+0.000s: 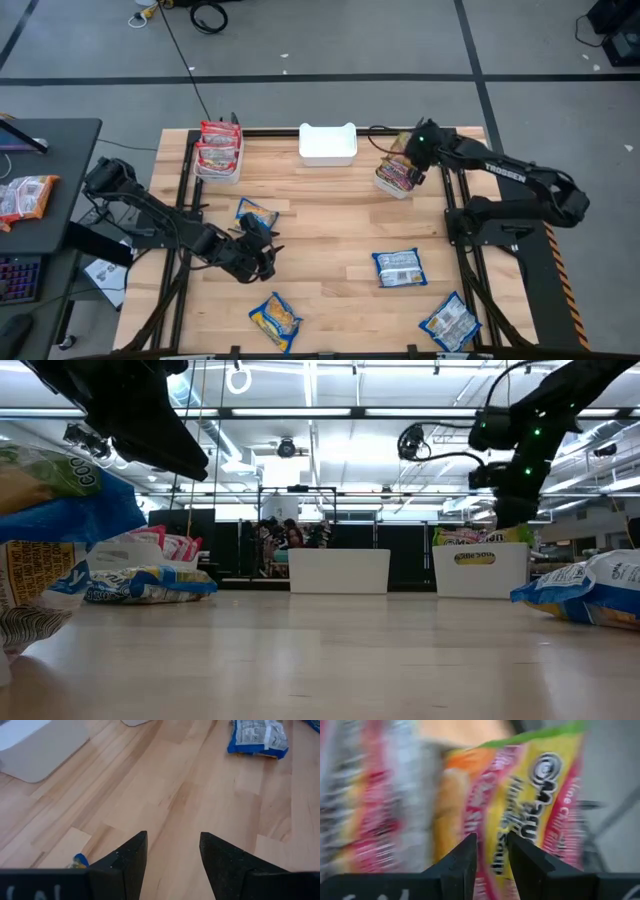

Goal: Sort Maruchan noodles
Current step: Put the green noodle pack into the right white bin

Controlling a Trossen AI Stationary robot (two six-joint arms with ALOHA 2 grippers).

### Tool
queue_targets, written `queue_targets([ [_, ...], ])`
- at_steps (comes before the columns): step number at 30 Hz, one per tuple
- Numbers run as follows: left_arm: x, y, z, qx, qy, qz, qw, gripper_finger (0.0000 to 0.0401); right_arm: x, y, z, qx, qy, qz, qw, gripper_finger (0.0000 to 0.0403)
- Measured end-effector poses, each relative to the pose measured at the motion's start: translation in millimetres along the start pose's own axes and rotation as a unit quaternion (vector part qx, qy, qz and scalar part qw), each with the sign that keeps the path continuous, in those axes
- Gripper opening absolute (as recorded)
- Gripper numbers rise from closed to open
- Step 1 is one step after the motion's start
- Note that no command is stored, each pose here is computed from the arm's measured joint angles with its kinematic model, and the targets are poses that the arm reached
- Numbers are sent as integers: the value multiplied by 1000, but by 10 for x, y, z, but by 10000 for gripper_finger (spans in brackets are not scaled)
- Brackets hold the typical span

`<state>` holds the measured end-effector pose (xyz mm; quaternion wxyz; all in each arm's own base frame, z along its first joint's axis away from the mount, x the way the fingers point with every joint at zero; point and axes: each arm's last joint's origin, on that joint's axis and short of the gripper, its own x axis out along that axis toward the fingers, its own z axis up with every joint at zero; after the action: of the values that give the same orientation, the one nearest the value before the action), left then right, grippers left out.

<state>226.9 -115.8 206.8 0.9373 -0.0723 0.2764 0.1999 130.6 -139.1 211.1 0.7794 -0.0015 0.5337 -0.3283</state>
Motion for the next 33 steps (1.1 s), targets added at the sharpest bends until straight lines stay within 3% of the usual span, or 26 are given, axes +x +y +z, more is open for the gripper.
queue_targets([
  [5,-7,-11,-8,1,6,-9,1000,188,99,138,-19,-22,31,91,995,114],
  [11,-6,-10,-8,5,6,-8,1000,188,-28,156,60,-40,22,85,995,114],
  [18,-7,-11,-8,0,7,-10,1000,188,-474,-21,369,-18,-86,49,995,114],
  [20,-6,-12,-6,-3,6,-10,1000,188,-488,-64,385,-11,-86,20,996,114],
  [25,-7,-12,-6,-10,6,-11,1000,188,-278,-76,335,-7,-31,-18,999,114],
  [33,-7,-15,-8,-9,10,-15,1000,188,140,165,251,-18,40,49,998,114],
])
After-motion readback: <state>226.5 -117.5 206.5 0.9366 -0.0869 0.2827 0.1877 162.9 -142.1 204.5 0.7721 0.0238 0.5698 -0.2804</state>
